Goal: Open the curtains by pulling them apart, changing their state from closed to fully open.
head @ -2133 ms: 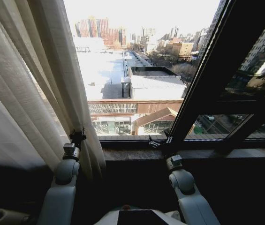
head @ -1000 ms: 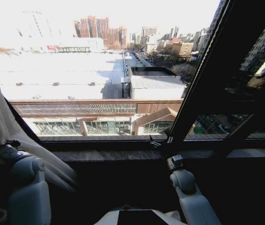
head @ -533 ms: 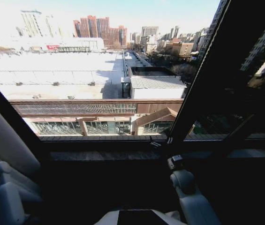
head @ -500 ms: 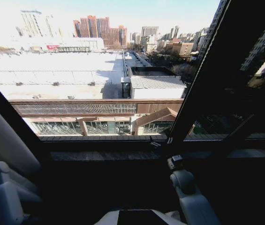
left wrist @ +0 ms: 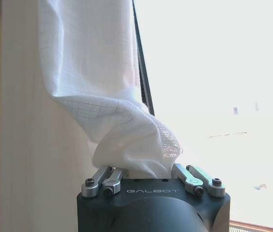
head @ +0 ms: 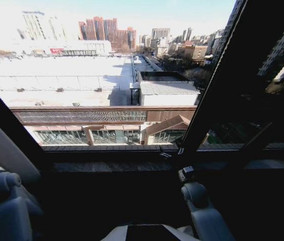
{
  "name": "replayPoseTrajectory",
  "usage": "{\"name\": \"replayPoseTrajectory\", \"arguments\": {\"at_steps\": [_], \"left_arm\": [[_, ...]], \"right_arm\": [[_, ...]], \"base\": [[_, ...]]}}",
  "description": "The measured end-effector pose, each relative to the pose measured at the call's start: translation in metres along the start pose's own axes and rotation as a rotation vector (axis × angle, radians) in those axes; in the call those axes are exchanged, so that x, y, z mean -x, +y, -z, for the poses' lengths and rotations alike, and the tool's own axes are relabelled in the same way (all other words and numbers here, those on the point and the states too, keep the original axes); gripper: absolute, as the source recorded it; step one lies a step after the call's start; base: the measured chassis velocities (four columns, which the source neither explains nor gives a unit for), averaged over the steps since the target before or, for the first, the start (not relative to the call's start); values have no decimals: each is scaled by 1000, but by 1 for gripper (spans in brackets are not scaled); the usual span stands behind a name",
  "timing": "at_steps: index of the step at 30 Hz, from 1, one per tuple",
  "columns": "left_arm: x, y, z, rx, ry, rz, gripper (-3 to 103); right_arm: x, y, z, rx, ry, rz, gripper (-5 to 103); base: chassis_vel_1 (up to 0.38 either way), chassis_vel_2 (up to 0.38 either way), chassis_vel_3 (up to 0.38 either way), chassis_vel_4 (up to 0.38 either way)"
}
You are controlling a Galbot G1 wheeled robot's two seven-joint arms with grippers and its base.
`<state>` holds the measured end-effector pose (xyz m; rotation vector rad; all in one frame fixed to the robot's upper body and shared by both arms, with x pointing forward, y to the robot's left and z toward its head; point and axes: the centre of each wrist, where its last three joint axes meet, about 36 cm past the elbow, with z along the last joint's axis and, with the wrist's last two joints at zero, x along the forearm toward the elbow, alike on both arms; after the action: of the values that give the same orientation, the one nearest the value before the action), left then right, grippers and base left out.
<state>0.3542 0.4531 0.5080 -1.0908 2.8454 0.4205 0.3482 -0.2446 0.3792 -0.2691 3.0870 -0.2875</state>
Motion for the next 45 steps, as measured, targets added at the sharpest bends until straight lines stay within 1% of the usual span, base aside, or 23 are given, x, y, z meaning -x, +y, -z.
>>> {"name": "replayPoseTrajectory", "arguments": {"at_steps": [1,3,4,5,6,7,10,12,13,15,16,17,18,21,24,30,32,34,35,37,40,41,45], "left_arm": [[-4,-4,3,1,-16,-72,33],[-16,-13,8,9,-51,-291,44],[-16,-13,8,9,-51,-291,44],[-22,-15,9,10,-56,-360,44],[-35,-19,10,9,-58,-478,55],[-47,-22,10,4,-52,-544,55],[-62,-24,9,-5,-43,-592,66],[-81,-24,8,-15,-25,-595,76],[-81,-24,8,-15,-25,-595,76],[-100,-24,3,-14,3,-503,87],[-105,-25,1,-15,14,-450,87],[-105,-25,1,-15,14,-450,87],[-111,-26,-2,-8,27,-370,97],[-120,-27,-4,-7,34,-225,100],[-131,-26,-5,-27,9,-181,100],[-152,-22,-9,-76,-137,-190,100],[-156,-23,-5,-72,-135,-148,100],[-161,-26,2,-65,-109,-32,100],[-161,-27,4,-68,-120,-13,100],[-162,-26,5,-70,-136,-29,100],[-161,-20,4,-93,-164,-259,100],[-161,-20,4,-93,-164,-259,100],[-161,-31,-3,-107,-88,-444,100]], "right_arm": [[1,1,1,-1,0,2,100],[5,5,4,-2,5,6,100],[5,5,4,-2,5,6,100],[6,6,5,0,6,7,100],[6,6,8,2,16,9,100],[5,6,10,2,23,8,100],[4,5,12,1,30,6,100],[1,1,13,-5,31,1,100],[1,1,13,-5,31,1,100],[-1,-2,14,6,30,-4,100],[-2,-3,14,9,31,-5,100],[-2,-3,14,9,31,-5,100],[-3,-3,13,10,34,-3,100],[-5,1,11,14,42,9,100],[-8,6,9,13,51,27,100],[-10,14,10,10,51,57,100],[-11,16,12,12,45,62,100],[-12,19,14,14,41,73,100],[-13,21,14,15,41,78,100],[-13,22,14,16,42,82,100],[-11,25,13,19,42,92,100],[-11,25,13,19,42,92,100],[-6,24,15,31,30,88,100]], "base": [[0,0,0,0],[0,0,0,0],[0,0,0,0],[0,0,0,0],[0,0,0,0],[0,0,0,0],[0,0,0,0],[0,0,0,0],[0,0,0,0],[0,0,0,0],[0,0,0,0],[0,0,0,0],[0,0,0,0],[0,0,0,0],[0,0,0,0],[0,0,0,0],[0,0,0,0],[0,0,0,0],[0,0,0,0],[0,0,0,0],[0,0,0,0],[0,0,0,0],[0,0,0,0]]}}
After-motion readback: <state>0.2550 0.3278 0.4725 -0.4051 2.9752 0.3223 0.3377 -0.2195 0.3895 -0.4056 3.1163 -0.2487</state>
